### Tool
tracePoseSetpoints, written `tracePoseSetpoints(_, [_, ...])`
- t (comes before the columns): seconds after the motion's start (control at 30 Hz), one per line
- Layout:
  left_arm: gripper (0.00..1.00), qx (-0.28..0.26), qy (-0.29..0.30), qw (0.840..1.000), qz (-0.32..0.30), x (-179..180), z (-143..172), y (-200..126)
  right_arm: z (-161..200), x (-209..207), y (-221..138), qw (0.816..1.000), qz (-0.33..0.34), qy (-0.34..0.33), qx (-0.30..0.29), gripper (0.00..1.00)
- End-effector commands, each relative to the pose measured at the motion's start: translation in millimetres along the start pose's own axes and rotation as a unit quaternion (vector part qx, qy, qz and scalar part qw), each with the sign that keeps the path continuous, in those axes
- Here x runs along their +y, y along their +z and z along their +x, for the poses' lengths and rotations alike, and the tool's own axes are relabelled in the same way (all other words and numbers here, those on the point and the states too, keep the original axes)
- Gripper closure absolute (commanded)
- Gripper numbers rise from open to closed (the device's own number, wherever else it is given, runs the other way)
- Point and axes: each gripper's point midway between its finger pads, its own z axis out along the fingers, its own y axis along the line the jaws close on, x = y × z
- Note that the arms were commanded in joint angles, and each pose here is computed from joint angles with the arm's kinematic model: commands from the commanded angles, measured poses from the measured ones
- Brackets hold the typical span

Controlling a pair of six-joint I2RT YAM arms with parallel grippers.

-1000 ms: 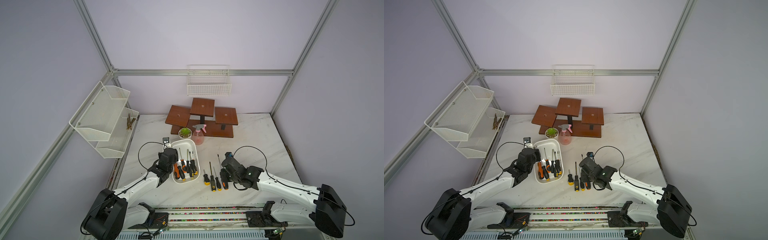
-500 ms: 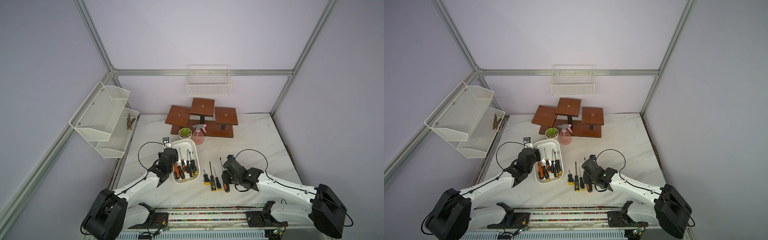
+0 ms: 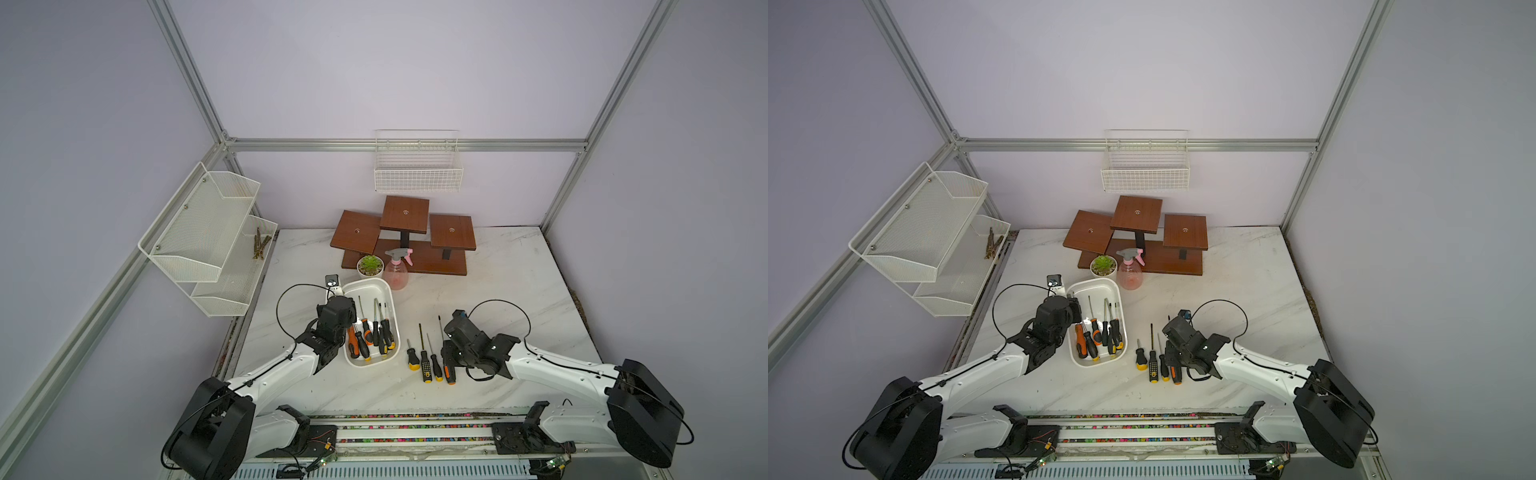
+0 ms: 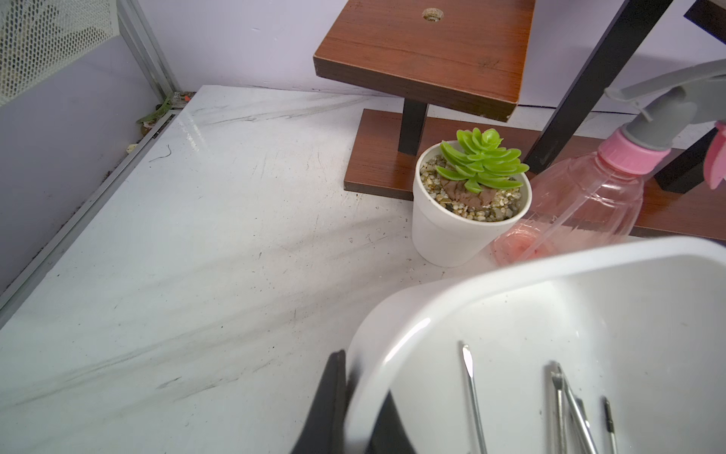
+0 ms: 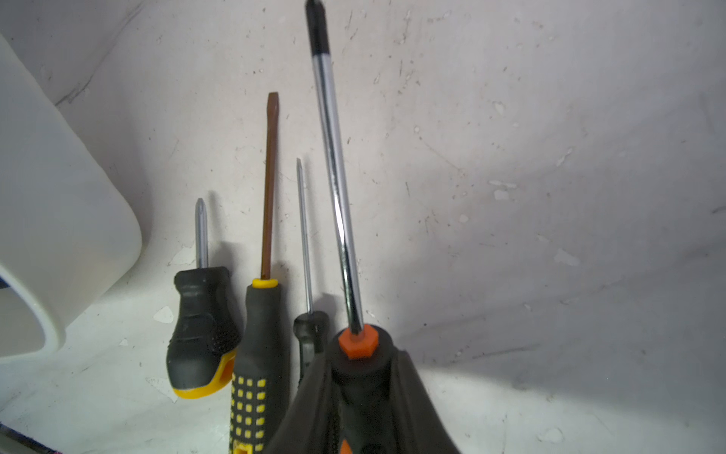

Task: Take out the screwdriver from the storage box
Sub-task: Place the screwdriver at the center of the board.

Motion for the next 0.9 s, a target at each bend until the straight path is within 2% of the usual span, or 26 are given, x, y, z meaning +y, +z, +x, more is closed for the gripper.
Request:
tracePoseSetpoints(0.0, [1.00, -0.037, -0.018, 0.999, 0.009, -7, -27, -2, -3, 4, 2, 1.000, -0.011, 0.011, -0.007, 1.00])
tracePoseSetpoints(0.53, [1.00, -0.037, -0.018, 0.999, 0.008, -7, -27, -2, 4, -2, 12, 1.000, -0.005, 0.020, 0.000, 1.00])
tracePoseSetpoints(0.87, [1.00, -0.035, -0.016, 0.999, 0.008, -7, -26, -1, 4, -3, 13, 1.000, -0.003, 0.027, 0.002, 0.86])
